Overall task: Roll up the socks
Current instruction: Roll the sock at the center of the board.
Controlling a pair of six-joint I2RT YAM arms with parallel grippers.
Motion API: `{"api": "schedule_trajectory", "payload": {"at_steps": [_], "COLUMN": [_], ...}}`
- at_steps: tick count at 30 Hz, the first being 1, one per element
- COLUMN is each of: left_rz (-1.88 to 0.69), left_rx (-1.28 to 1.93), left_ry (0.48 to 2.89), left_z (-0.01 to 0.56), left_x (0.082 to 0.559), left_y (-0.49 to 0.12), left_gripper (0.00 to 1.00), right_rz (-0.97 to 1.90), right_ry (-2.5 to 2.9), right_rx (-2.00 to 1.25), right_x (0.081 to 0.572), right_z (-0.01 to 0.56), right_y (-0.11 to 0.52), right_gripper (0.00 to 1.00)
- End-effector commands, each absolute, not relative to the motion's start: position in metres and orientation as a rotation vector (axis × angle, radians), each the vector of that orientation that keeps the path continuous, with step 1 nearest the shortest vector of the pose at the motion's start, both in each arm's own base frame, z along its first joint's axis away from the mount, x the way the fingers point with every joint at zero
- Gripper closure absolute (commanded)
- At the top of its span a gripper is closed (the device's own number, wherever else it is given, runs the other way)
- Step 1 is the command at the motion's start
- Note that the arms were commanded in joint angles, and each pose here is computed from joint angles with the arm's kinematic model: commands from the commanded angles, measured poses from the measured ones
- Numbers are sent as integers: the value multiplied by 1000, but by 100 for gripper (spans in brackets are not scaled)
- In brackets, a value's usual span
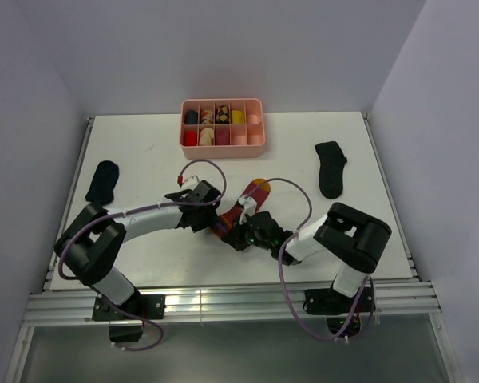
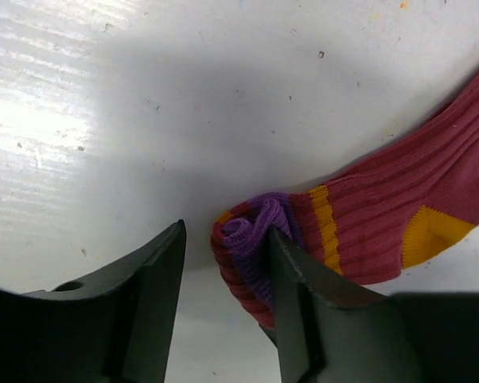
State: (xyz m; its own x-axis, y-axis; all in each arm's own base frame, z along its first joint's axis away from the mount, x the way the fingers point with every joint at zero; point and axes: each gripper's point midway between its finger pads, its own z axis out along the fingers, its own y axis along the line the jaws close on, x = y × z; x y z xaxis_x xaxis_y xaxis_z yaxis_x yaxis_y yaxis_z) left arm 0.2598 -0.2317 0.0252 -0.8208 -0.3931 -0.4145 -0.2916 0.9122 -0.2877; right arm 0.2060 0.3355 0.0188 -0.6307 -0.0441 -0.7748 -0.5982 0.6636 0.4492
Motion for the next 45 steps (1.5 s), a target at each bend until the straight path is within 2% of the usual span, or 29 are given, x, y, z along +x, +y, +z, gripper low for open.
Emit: {"api": "schedule_trajectory", "payload": {"at_steps": [1, 8, 13, 20, 24, 27, 28, 30, 31, 33, 34, 36, 37, 40, 45], "left_rz": [-365, -558, -649, -649, -618, -573, -567, -538, -527, -480, -453, -408, -377, -325, -253], "left_rx": [-586, -740, -780, -734, -718, -706, -700, -694, -686, -660, -645, -590, -572, -482, -352], "left_ry": [2520, 2408, 2368, 2371, 2414, 2466, 2477, 2497, 2505, 2520, 2530, 2543, 2552, 2557, 2577], "left_z": [43, 56, 58, 51, 38, 25, 22, 15, 14, 10, 12, 12, 16, 25, 35], "left_x": [265, 258, 254, 257, 255, 249, 247, 244, 243, 242, 243, 245, 248, 258, 266], "left_y": [-232, -234, -239, -251, -254, -254, -255, -253, -253, -250, -249, -248, -248, -252, -256], "left_gripper": [49, 38, 38, 39, 47, 58, 65, 70, 77, 83, 89, 94, 97, 99, 99], "right_rz": [1147, 1344, 1415, 1418, 1417, 1402, 1395, 1364, 1359, 1321, 1294, 1192, 1112, 901, 644], "right_ry": [2224, 2363, 2406, 2435, 2449, 2447, 2441, 2451, 2424, 2434, 2385, 2417, 2339, 2280, 2174], "right_rx": [-376, -34, 147, 194, 214, 214, 196, 173, 125, 69, -4, -80, -163, -287, -432], "right_x": [184, 182, 182, 179, 179, 180, 181, 183, 185, 186, 192, 194, 204, 213, 227], "right_z": [11, -2, -9, -14, -17, -17, -16, -17, -11, -9, 2, 2, 16, 31, 50], "right_y": [334, 318, 310, 308, 307, 305, 306, 305, 306, 306, 307, 304, 304, 297, 287], "right_gripper": [100, 100, 100, 100, 100, 100, 100, 100, 96, 88, 76, 65, 56, 44, 38]}}
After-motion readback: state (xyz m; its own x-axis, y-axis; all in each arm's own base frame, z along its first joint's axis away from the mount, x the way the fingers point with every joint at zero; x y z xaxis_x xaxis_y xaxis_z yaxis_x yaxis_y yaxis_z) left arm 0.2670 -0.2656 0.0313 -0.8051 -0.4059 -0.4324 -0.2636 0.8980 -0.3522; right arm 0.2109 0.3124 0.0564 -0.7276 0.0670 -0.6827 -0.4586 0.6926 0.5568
